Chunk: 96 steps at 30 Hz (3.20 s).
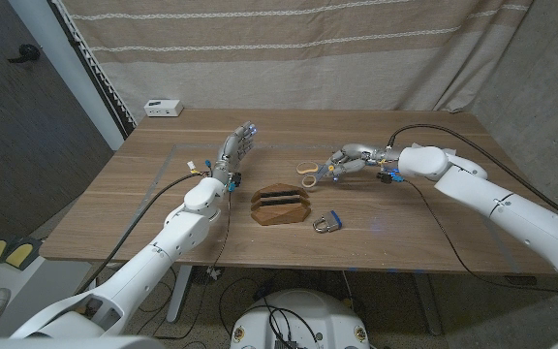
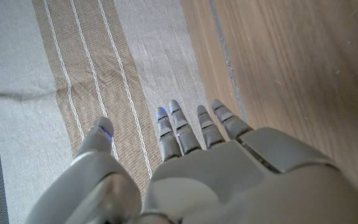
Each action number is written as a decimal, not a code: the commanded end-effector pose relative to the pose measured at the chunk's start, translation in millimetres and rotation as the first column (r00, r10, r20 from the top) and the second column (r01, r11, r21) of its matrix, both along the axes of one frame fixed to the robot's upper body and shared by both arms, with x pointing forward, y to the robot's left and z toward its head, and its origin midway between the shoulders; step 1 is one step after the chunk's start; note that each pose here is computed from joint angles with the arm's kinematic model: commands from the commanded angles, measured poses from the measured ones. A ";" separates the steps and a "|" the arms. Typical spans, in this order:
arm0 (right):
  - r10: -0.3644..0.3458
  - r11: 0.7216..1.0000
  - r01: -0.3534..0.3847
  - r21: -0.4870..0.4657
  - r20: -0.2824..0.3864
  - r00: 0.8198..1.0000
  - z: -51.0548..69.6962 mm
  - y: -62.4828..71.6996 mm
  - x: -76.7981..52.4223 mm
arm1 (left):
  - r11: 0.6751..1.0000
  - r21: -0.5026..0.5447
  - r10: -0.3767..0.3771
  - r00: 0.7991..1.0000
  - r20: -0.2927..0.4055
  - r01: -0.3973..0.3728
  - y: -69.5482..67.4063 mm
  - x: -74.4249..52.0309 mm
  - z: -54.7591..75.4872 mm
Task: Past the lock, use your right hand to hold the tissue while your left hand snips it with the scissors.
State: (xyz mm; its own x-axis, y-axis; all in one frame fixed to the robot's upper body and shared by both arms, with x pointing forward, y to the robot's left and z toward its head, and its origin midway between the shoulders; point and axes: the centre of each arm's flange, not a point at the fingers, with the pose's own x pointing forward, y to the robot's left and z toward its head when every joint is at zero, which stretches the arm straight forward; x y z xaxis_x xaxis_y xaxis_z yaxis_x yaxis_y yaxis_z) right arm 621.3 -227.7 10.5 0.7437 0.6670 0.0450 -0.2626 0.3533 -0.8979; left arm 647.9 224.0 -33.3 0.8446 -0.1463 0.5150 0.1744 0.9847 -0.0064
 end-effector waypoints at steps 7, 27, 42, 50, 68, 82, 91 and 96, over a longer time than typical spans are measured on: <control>0.047 0.996 -0.043 0.080 -0.054 0.997 8.0 -11.7 -2.1 | 1.000 0.000 0.004 1.000 0.012 -0.004 -10.8 -1.9 2.1; 0.102 0.979 -0.084 0.187 -0.093 0.990 24.2 -27.1 -1.2 | 1.000 -0.014 0.012 0.999 0.039 -0.012 -24.8 -5.6 0.2; 0.158 0.958 -0.112 0.265 -0.156 0.975 21.2 -19.5 1.5 | 1.000 -0.018 0.018 0.999 0.051 -0.017 -20.9 -21.9 -7.5; 0.145 0.945 -0.082 0.316 -0.181 0.973 19.1 -14.6 5.2 | 1.000 0.011 -0.005 0.999 0.051 0.005 -14.3 -25.0 -5.4; 0.153 0.938 -0.078 0.338 -0.200 0.968 24.2 -8.5 5.6 | 0.999 0.037 -0.028 0.996 0.089 0.025 -8.8 -25.7 6.8; 0.117 0.908 0.007 0.419 -0.270 0.956 31.8 -6.5 7.8 | 0.996 0.084 0.032 0.994 0.106 -0.041 -10.7 -30.3 22.3; 0.095 0.901 0.047 0.431 -0.302 0.949 32.5 -6.5 14.2 | 0.993 0.097 0.050 0.986 0.158 -0.066 -9.4 -29.7 27.9; 0.134 0.890 0.030 0.454 -0.326 0.936 31.4 -8.1 20.4 | 0.986 0.133 0.074 0.983 0.170 -0.098 -7.5 -32.0 33.8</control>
State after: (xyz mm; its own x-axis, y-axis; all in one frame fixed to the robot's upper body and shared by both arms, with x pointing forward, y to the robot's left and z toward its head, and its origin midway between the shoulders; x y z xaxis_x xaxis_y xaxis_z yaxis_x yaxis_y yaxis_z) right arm 632.8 -234.1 43.4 0.7318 0.6717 0.1154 -0.5140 0.6551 -0.5537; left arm 618.4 213.7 -9.1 0.7754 -0.1646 0.6096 0.1274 0.9864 0.1043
